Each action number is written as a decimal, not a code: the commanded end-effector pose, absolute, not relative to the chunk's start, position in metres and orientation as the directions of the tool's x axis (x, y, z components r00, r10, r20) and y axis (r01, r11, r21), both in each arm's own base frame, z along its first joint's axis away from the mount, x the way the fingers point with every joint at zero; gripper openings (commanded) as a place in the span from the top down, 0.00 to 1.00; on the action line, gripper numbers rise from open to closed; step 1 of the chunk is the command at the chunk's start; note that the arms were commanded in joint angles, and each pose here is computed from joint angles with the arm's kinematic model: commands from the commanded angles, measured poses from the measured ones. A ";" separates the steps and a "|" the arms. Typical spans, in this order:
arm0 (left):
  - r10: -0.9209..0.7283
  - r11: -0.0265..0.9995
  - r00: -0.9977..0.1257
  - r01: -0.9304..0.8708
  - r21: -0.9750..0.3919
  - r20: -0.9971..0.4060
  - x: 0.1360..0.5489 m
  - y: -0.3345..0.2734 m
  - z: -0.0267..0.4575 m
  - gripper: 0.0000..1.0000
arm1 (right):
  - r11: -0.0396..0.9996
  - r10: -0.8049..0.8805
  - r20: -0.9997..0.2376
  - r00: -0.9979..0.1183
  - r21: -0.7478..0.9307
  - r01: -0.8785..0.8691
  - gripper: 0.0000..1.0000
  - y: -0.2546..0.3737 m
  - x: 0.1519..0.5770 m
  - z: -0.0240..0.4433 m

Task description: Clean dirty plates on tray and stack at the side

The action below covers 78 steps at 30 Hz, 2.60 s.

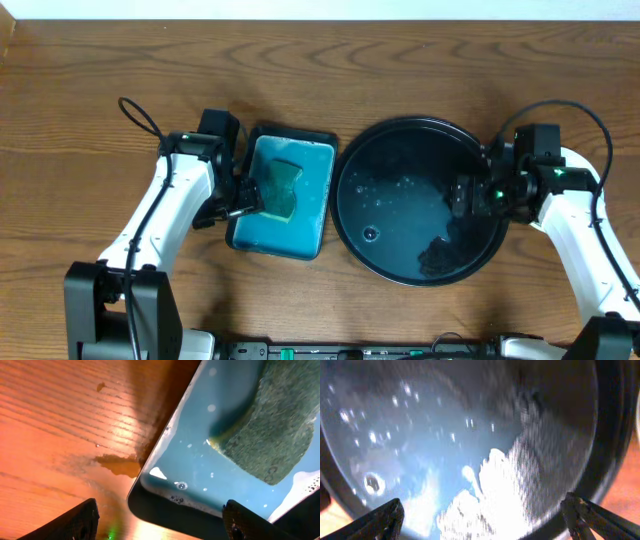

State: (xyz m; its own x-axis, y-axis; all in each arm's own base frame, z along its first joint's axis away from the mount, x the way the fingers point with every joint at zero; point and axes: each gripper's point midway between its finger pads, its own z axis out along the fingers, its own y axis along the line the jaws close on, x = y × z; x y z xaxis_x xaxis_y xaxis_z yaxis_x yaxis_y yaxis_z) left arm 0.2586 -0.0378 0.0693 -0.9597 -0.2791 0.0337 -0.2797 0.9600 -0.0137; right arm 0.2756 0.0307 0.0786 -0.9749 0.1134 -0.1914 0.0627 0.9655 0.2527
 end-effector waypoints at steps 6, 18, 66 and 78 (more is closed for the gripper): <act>-0.292 0.955 -0.948 -0.281 -0.096 -0.131 0.229 -0.035 0.086 0.20 | 0.977 0.081 -0.396 -0.915 0.211 -0.004 0.01 0.029 0.255 0.109; -0.336 0.934 -0.775 -0.203 -0.293 -0.535 0.216 -0.035 0.145 0.19 | 0.982 0.070 -0.756 -0.650 0.168 -0.090 0.01 0.029 0.229 0.158; -0.336 0.934 -0.770 -0.200 -0.296 -0.543 0.214 -0.035 0.147 0.17 | 0.991 0.007 -0.994 0.106 -0.007 -0.136 0.01 0.029 0.244 0.201; -0.337 0.934 -0.770 -0.200 -0.296 -0.542 0.214 -0.035 0.147 0.17 | 0.997 -0.007 -0.997 -0.074 -0.002 -0.079 0.01 0.020 0.245 0.157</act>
